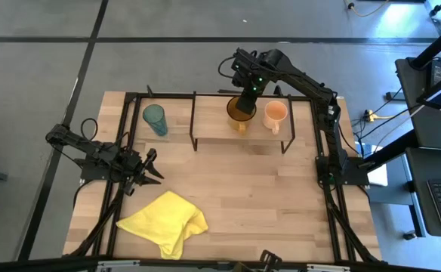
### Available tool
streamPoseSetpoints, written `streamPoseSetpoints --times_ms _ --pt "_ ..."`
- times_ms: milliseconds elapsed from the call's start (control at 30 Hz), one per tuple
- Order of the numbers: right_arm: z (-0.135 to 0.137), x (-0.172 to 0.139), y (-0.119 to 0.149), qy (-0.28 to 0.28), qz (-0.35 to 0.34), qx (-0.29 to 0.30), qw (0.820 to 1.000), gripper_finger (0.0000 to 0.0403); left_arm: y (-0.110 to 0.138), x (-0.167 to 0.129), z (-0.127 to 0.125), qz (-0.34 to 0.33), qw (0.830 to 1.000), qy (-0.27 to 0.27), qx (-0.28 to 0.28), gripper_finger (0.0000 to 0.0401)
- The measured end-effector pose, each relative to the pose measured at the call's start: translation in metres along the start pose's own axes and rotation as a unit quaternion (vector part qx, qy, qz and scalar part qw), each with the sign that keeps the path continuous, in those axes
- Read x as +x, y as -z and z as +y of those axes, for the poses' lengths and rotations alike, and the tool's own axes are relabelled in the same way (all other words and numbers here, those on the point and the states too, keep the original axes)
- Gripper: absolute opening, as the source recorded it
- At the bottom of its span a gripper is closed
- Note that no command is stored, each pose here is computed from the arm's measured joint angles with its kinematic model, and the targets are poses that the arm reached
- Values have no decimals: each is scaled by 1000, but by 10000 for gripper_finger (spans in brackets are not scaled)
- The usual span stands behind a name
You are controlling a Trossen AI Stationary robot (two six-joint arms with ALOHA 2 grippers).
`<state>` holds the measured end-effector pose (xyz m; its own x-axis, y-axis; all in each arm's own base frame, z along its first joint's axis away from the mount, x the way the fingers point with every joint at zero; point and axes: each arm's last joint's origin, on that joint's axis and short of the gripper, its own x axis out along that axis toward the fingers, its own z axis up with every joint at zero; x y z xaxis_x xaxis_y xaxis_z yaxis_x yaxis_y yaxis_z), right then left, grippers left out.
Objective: Stack small to large cups/mugs on shelf
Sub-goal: Put the orange mug on the shelf
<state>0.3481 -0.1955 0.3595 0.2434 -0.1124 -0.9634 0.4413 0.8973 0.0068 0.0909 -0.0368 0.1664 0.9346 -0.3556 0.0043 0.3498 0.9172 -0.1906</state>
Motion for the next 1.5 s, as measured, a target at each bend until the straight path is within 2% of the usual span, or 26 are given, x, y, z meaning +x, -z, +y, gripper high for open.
streamPoseSetpoints --times_ms 1100,1500 --pt "-1 0 2 17 7 62 998 53 0 0 0 0 1000 0 0 87" --pt "0 0 1 3 7 54 999 57 0 0 0 0 1000 0 0 87"
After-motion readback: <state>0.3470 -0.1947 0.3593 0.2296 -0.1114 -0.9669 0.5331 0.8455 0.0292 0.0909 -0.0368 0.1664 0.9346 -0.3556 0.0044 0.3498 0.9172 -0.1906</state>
